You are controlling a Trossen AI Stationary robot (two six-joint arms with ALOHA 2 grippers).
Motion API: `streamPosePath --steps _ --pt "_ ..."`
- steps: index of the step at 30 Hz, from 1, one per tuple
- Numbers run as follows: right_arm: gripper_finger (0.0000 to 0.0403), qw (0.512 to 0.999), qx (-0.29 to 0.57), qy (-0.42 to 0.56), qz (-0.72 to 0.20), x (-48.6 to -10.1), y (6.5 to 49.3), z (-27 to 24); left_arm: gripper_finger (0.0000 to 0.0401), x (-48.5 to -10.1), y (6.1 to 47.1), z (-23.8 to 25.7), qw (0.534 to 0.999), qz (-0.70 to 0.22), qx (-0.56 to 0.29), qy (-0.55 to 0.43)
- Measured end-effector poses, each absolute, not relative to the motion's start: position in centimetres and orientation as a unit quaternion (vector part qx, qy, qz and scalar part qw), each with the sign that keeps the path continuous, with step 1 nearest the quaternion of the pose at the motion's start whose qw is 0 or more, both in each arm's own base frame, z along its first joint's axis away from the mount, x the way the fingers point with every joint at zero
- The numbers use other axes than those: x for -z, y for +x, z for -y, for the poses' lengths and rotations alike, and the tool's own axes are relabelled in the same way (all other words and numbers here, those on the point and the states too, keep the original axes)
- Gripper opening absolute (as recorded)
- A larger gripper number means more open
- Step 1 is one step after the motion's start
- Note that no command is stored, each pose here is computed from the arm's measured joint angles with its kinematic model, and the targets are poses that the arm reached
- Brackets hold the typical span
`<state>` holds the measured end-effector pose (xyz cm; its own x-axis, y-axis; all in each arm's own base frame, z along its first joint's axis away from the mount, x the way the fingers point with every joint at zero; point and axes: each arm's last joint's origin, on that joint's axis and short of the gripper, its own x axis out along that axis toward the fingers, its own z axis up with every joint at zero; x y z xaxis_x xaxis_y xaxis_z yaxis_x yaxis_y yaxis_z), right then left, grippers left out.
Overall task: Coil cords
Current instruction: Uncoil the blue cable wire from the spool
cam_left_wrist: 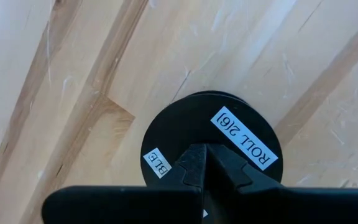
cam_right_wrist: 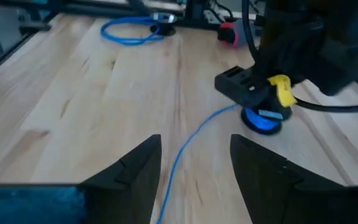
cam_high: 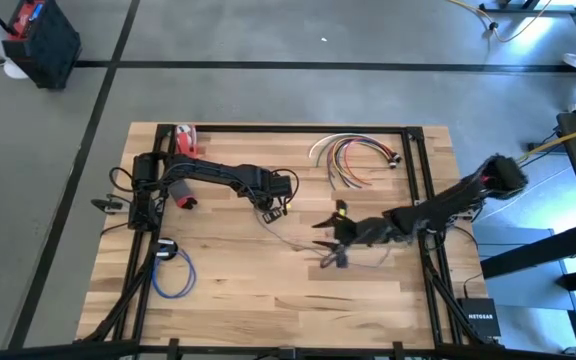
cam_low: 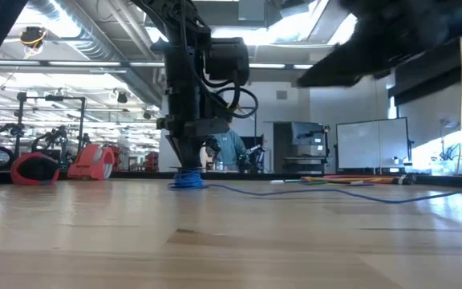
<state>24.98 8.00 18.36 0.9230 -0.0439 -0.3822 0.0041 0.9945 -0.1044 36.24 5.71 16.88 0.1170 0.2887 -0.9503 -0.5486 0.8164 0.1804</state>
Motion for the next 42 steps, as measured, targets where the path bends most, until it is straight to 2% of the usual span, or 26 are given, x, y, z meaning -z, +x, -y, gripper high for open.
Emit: streamPosePath --steps 6,16,25,29,35,36,42 --pt "0.0198 0.984 0.052 -0.029 -0.166 -15.0 28.4 -6.2 0.0 -16.9 36.4 -5.7 0.746 -0.602 -0.27 -0.093" --pt "0.0198 0.972 0.041 -0.029 -0.229 -10.6 34.4 -6.0 0.0 -16.9 36.4 -5.7 0.747 -0.603 -0.266 -0.088" --pt "0.0196 0.953 0.051 -0.039 -0.296 -8.1 37.6 -6.0 0.0 -16.9 36.5 -5.6 0.749 -0.599 -0.268 -0.092" --pt "0.0156 0.952 0.052 -0.044 -0.299 -7.9 37.7 -5.8 0.0 -16.9 36.5 -5.6 0.749 -0.599 -0.268 -0.092" --pt "0.0026 0.946 0.04 -0.075 -0.311 -7.9 37.6 -5.7 0.0 -16.9 36.5 -5.6 0.749 -0.599 -0.268 -0.093" --pt "0.0015 0.944 0.038 -0.084 -0.317 -8.0 37.5 -5.7 0.0 -16.9 36.5 -5.6 0.749 -0.599 -0.268 -0.093" --pt "0.0021 0.917 0.042 -0.156 -0.365 -9.7 35.8 -7.2 0.0 -16.9 36.4 -5.6 0.747 -0.601 -0.268 -0.092"
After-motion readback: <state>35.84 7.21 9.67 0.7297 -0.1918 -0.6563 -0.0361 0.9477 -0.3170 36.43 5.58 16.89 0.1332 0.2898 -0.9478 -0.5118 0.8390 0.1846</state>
